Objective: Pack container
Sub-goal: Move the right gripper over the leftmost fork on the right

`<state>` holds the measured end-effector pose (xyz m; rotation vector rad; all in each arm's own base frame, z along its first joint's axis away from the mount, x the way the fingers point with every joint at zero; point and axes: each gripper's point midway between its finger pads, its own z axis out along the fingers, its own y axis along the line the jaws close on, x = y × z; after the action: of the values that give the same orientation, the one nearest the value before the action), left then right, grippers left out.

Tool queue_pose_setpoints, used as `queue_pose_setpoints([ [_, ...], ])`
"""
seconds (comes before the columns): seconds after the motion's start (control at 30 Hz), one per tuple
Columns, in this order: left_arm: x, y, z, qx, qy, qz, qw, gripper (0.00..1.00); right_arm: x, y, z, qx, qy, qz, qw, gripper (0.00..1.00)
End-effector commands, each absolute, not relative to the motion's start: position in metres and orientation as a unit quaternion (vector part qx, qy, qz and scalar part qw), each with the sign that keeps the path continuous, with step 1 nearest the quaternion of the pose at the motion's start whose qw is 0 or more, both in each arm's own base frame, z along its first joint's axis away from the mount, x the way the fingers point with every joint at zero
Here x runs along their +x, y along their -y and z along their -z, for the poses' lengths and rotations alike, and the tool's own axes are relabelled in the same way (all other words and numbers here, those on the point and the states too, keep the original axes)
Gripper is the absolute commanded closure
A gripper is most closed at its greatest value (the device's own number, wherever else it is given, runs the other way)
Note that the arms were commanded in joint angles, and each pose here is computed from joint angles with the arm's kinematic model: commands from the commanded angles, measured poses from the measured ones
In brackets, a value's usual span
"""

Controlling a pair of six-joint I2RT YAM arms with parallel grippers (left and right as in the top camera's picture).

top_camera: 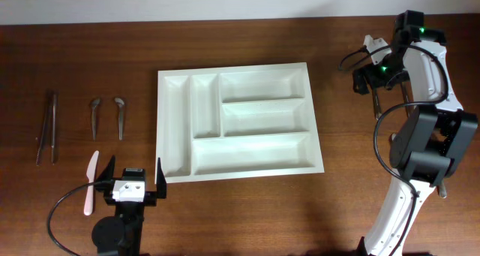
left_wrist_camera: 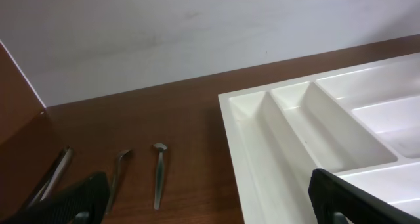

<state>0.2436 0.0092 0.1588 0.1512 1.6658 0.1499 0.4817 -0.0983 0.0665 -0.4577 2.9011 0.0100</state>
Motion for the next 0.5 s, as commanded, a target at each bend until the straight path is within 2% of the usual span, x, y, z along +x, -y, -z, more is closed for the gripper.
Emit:
queue_pose_setpoints([
  [0.0, 0.243, -0.011, -0.158, 0.069, -0.738, -0.076, 0.667, 0.01, 0.488, 0.1, -0.068, -0.157, -0.981, 0.001, 0.111, 0.01],
  [0.47, 0.243, -0.011, -0.158, 0.069, -0.738, -0.076, 0.667, 0.01, 0.49, 0.115, -0.053, -0.09, -0.99, -0.013, 0.111, 0.01],
])
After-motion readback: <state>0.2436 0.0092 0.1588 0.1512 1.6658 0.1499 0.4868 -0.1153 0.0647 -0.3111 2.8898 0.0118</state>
